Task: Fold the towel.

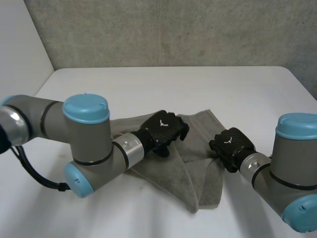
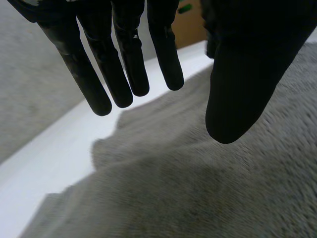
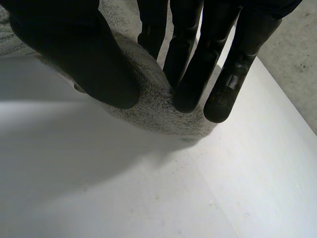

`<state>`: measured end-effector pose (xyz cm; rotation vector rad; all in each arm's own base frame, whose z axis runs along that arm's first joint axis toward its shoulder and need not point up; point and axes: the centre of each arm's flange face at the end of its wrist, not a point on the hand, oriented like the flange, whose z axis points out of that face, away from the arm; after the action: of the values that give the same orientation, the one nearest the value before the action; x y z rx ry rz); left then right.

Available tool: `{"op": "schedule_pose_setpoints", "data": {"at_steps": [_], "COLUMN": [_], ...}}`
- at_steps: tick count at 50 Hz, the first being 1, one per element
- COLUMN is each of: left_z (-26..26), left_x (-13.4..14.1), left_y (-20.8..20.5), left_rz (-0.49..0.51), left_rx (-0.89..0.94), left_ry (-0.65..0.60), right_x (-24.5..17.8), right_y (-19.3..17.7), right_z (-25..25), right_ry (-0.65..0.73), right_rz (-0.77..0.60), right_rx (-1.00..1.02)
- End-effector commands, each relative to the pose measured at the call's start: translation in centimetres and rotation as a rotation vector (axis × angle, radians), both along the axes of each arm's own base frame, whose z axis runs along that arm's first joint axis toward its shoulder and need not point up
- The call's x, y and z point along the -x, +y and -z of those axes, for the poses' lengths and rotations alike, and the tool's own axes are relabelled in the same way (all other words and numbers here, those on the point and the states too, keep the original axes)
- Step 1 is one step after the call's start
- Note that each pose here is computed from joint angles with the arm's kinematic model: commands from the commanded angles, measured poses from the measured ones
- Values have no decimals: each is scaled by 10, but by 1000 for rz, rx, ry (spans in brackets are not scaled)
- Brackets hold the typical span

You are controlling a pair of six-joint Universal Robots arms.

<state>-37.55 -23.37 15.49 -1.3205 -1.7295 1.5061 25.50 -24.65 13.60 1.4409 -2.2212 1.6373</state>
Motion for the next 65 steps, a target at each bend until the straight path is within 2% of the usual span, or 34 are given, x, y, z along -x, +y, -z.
{"op": "schedule_pose_setpoints", "data": {"at_steps": [1, 7, 12, 16, 21, 23, 24, 26, 27, 29, 30, 31, 32, 34, 35, 36, 37, 38, 39, 40, 42, 43, 47, 54, 56, 57, 58, 59, 63, 65], "left_z": [24, 42, 42, 39, 18, -8, -8, -41, -41, -71, -71, -85, -85, -116, -117, -134, -152, -152, -167, -168, -184, -184, -158, -90, -54, -53, -38, -24, -2, 8], "left_x": [5, 3, 1, 1, 7, 14, 14, 17, 17, 17, 17, 18, 18, 15, 15, 11, 1, 1, -12, -12, -34, -34, -45, -59, -65, -66, -71, -77, -87, -89], "left_y": [-4, 1, 3, 1, -7, -23, -23, -41, -41, -56, -56, -63, -63, -82, -82, -94, -107, -107, -120, -120, -129, -129, -116, -80, -53, -52, -35, -18, 12, 28], "left_rz": [46, 96, 128, 128, 112, 53, 52, -45, -45, -135, -136, -169, -170, -241, -242, -296, -376, -377, -474, -475, -610, -610, -617, -573, -550, -550, -543, -543, -544, -530], "left_rx": [6, -3, 37, 67, 156, 296, 296, 432, 433, 524, 524, 570, 571, 684, 685, 746, 794, 795, 826, 827, 830, 830, 748, 580, 481, 480, 435, 394, 329, 299], "left_ry": [-61, -192, -243, -254, -199, -108, -107, 4, 5, 126, 127, 185, 185, 278, 279, 320, 352, 352, 377, 377, 397, 397, 315, 152, 58, 57, 11, -34, -119, -159], "right_x": [-1, -1, -1, -3, -4, -6, -7, -9, -11, -14, -17, -17, -21, -25, -29, -30, -30, -31, -31, -31, -32, -35, -37, -38, -37, -33, -28, -28, -9, -6], "right_y": [2, -1, -5, -9, -14, -18, -22, -28, -35, -43, -54, -54, -66, -81, -96, -108, -109, -117, -117, -122, -124, -122, -118, -114, -111, -108, -104, -104, -90, -87], "right_z": [0, -4, -8, -12, -16, -19, -22, -26, -30, -35, -45, -45, -59, -79, -104, -129, -129, -153, -153, -172, -181, -182, -167, -92, -78, -64, -51, -51, -30, -28], "right_ry": [0, -5, -12, -19, -22, -28, -34, -41, -50, -64, -84, -84, -112, -164, -238, -326, -327, -416, -417, -486, -519, -513, -459, -301, -255, -198, -128, -127, 31, 41], "right_rz": [-6, -5, -1, -1, 2, 0, 2, 11, 17, 24, 32, 32, 45, 74, 107, 141, 141, 163, 164, 175, 173, 166, 162, 147, 149, 153, 153, 153, 149, 149], "right_rx": [-1, 12, 29, 46, 62, 74, 89, 108, 127, 150, 190, 191, 242, 318, 412, 512, 513, 606, 607, 682, 720, 719, 648, 362, 308, 257, 202, 202, 94, 83]}}
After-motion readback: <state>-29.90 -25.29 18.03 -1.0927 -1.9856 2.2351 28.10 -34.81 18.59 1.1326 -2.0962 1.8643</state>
